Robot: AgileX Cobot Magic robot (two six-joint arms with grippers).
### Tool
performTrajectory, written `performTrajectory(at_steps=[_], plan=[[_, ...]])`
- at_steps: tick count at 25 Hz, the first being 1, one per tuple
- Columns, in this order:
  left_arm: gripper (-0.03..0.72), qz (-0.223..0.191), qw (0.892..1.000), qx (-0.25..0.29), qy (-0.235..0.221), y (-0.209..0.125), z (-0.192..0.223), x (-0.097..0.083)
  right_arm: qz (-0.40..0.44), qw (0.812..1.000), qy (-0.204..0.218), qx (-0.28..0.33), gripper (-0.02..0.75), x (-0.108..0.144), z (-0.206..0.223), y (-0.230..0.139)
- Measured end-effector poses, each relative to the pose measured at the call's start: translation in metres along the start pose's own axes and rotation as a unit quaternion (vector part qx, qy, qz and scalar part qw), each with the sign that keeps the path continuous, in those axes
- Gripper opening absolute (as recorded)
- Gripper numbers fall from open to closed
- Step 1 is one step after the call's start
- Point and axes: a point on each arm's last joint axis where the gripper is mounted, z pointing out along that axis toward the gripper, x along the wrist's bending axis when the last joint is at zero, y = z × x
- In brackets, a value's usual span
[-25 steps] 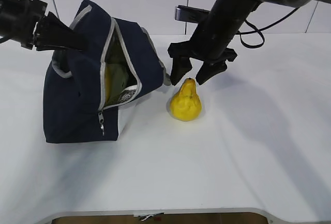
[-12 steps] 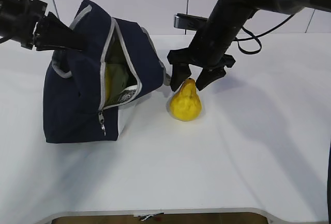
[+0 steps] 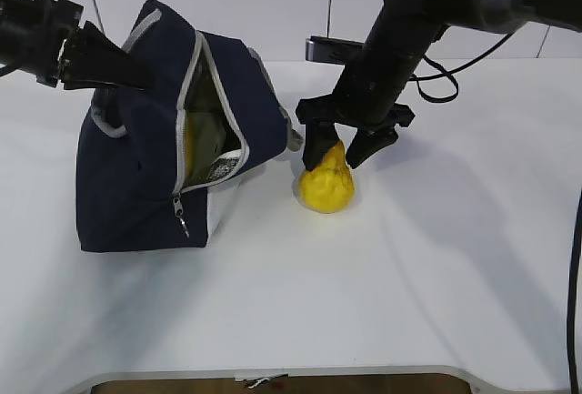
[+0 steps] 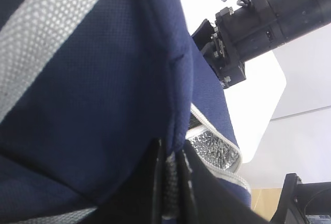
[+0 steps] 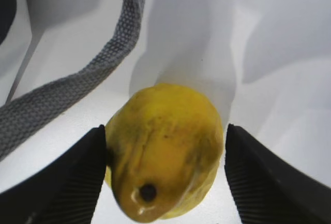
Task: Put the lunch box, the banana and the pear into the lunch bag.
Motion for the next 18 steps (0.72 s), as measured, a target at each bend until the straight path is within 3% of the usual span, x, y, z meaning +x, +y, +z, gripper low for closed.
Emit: performTrajectory(at_steps=[6, 18], plan=[[0.015, 0.0, 1.0, 0.0, 0.0, 0.0, 0.0, 0.0, -0.001, 1.0, -0.003, 0.0, 0.538, -0.0005, 0.0, -0.0001], [0.015, 0.0, 1.0, 0.001, 0.001, -0.0001, 0.0, 0.0001, -0.009, 1.0, -0.007, 0.002, 0.35, 0.0017, -0.0092, 0.0029]])
